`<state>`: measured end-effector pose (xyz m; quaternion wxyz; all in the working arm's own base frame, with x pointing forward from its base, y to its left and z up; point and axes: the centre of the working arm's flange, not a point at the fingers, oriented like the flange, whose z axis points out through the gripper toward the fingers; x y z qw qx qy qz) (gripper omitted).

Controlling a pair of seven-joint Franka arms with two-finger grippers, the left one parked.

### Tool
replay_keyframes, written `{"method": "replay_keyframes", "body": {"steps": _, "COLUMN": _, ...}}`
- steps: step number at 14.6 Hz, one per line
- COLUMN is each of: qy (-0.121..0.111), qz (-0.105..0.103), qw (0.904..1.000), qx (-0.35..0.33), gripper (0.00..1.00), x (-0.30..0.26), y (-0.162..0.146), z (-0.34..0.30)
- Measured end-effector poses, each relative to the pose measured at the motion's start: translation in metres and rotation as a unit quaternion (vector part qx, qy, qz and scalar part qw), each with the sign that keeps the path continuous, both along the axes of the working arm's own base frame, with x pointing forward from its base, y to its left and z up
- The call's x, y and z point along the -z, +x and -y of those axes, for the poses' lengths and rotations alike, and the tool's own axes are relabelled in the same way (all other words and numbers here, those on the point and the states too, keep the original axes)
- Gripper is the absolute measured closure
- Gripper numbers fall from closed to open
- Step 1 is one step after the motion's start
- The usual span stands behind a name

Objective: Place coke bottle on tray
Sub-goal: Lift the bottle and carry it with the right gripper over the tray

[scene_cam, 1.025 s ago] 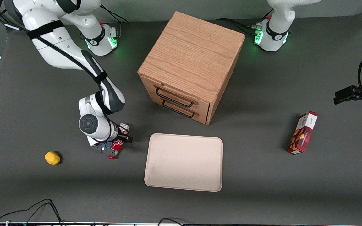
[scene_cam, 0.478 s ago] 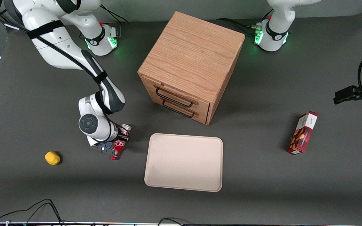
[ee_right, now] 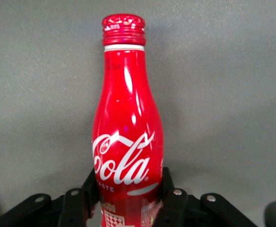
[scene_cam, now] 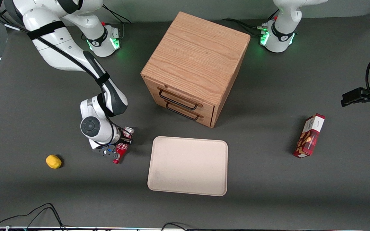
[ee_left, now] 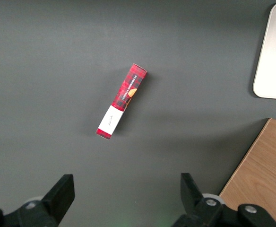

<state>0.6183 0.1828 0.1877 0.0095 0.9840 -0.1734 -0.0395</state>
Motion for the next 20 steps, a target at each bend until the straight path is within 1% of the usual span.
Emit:
{"method": "replay_keyframes", "body": {"steps": 1, "qy": -0.001, "qz": 0.002, "qw": 1.0, "qx": 0.001, "gripper": 0.46, "x": -0.007, "y": 0.002, "z": 0.001}}
{"method": "replay_keyframes", "body": {"steps": 3, "qy": -0.007, "qz": -0.003, "qw": 1.0, "qx": 0.002, "gripper": 0.46, "x": -0.038, "y": 0.005, "z": 0.004}}
{"method": "replay_keyframes", "body": {"steps": 5, "qy": -0.016, "qz": -0.008, "qw": 0.9998, "qx": 0.003, "gripper": 0.46, "x": -0.093, "y": 0.005, "z": 0.008}}
{"method": "replay_keyframes", "body": {"steps": 8, "qy": -0.027, "qz": -0.012, "qw": 0.9995, "qx": 0.008, "gripper": 0.46, "x": -0.197, "y": -0.006, "z": 0.014}}
{"method": "replay_keyframes", "body": {"steps": 11, "qy": -0.022, "qz": -0.028, "qw": 0.9993, "qx": 0.01, "gripper": 0.46, "x": -0.289, "y": -0.017, "z": 0.018}}
{"method": "replay_keyframes", "body": {"steps": 13, "qy": -0.015, "qz": -0.028, "qw": 0.9994, "qx": 0.012, "gripper": 0.46, "x": -0.329, "y": -0.014, "z": 0.027}}
{"method": "replay_keyframes", "body": {"steps": 14, "qy": -0.011, "qz": -0.027, "qw": 0.9995, "qx": 0.014, "gripper": 0.46, "x": -0.341, "y": -0.012, "z": 0.033}}
{"method": "replay_keyframes", "body": {"steps": 16, "qy": -0.006, "qz": -0.028, "qw": 0.9995, "qx": 0.013, "gripper": 0.46, "x": -0.346, "y": -0.002, "z": 0.036}}
{"method": "replay_keyframes", "body": {"steps": 18, "qy": 0.0, "qz": -0.03, "qw": 0.9995, "qx": 0.008, "gripper": 0.46, "x": -0.33, "y": 0.018, "z": 0.025}}
{"method": "replay_keyframes", "body": {"steps": 20, "qy": 0.005, "qz": -0.034, "qw": 0.9994, "qx": -0.008, "gripper": 0.46, "x": -0.298, "y": 0.045, "z": -0.003}}
